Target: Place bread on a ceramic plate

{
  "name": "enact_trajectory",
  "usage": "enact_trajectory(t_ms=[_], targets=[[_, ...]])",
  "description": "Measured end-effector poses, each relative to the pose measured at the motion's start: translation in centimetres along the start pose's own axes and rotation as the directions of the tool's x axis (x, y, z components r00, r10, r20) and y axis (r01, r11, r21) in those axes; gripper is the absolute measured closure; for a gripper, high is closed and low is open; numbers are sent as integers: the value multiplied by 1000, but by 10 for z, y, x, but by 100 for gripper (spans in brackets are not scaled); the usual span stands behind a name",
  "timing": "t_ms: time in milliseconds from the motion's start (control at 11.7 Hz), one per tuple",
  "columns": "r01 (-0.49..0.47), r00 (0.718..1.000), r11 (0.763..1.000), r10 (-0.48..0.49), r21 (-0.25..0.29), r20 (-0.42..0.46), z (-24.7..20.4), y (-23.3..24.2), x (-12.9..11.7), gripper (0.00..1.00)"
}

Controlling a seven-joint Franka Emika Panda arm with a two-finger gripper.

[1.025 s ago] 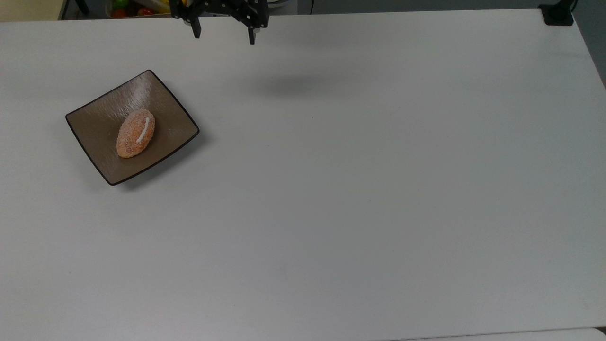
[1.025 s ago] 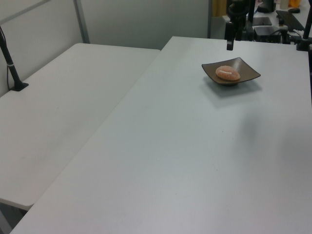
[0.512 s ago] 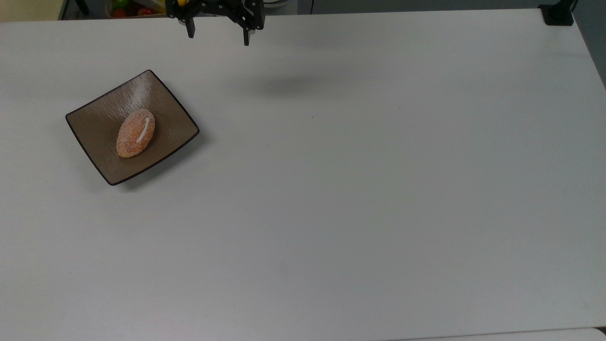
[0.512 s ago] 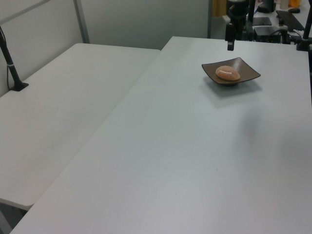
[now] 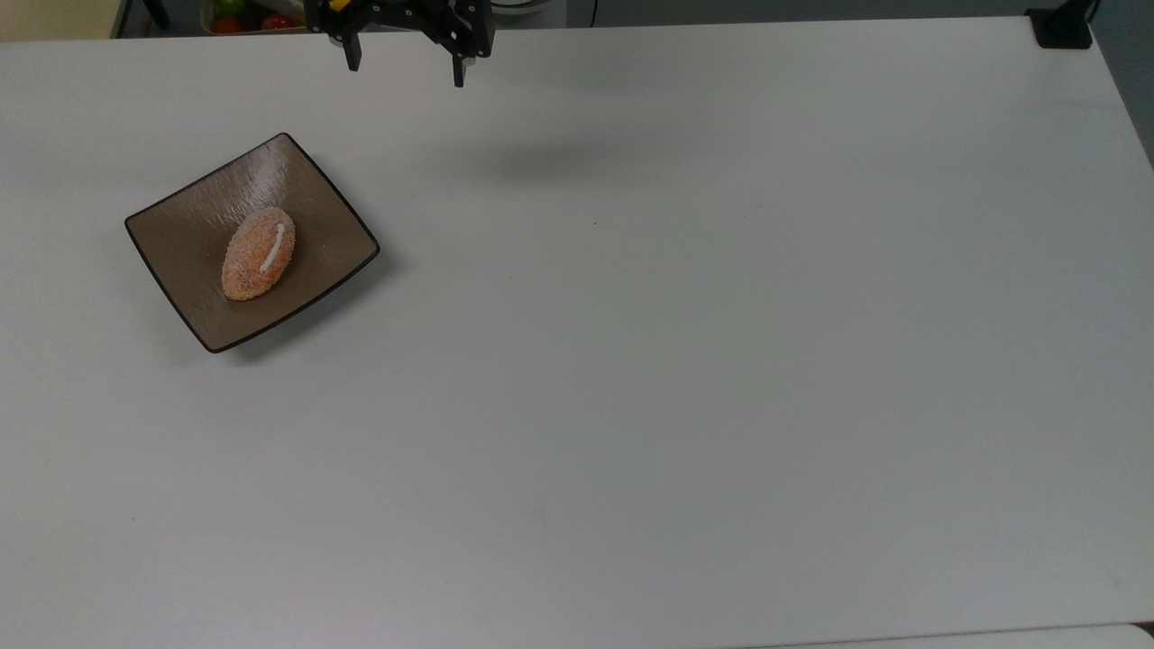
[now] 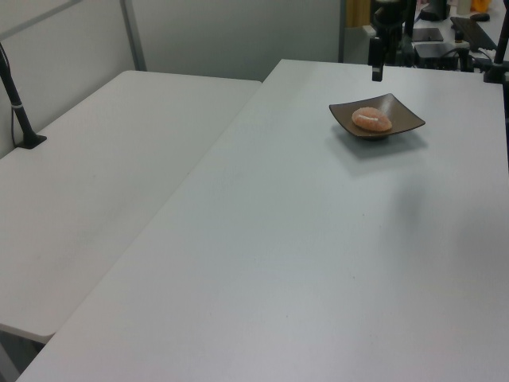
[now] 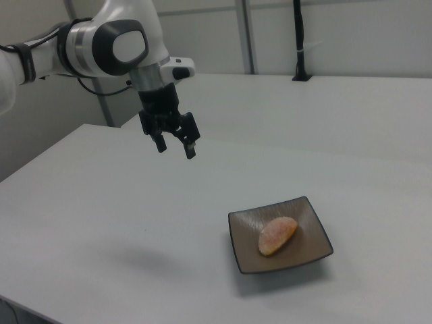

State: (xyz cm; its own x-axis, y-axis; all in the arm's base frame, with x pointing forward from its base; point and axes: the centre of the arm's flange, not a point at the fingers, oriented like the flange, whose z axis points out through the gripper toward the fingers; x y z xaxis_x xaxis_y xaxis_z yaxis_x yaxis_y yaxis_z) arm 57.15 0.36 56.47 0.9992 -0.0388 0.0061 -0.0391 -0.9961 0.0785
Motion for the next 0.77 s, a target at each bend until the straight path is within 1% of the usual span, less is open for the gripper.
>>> enact_trajectory(t_ms=[342,512,598,769], targets=[[-17,1000,1000,17,1,-8,0,5,2,0],[-62,997,998,62,18,-45,0,4,7,0],[-74,996,997,75,28,-50,3,3,10,0],[-75,996,997,77,31,-43,7,1,11,0]])
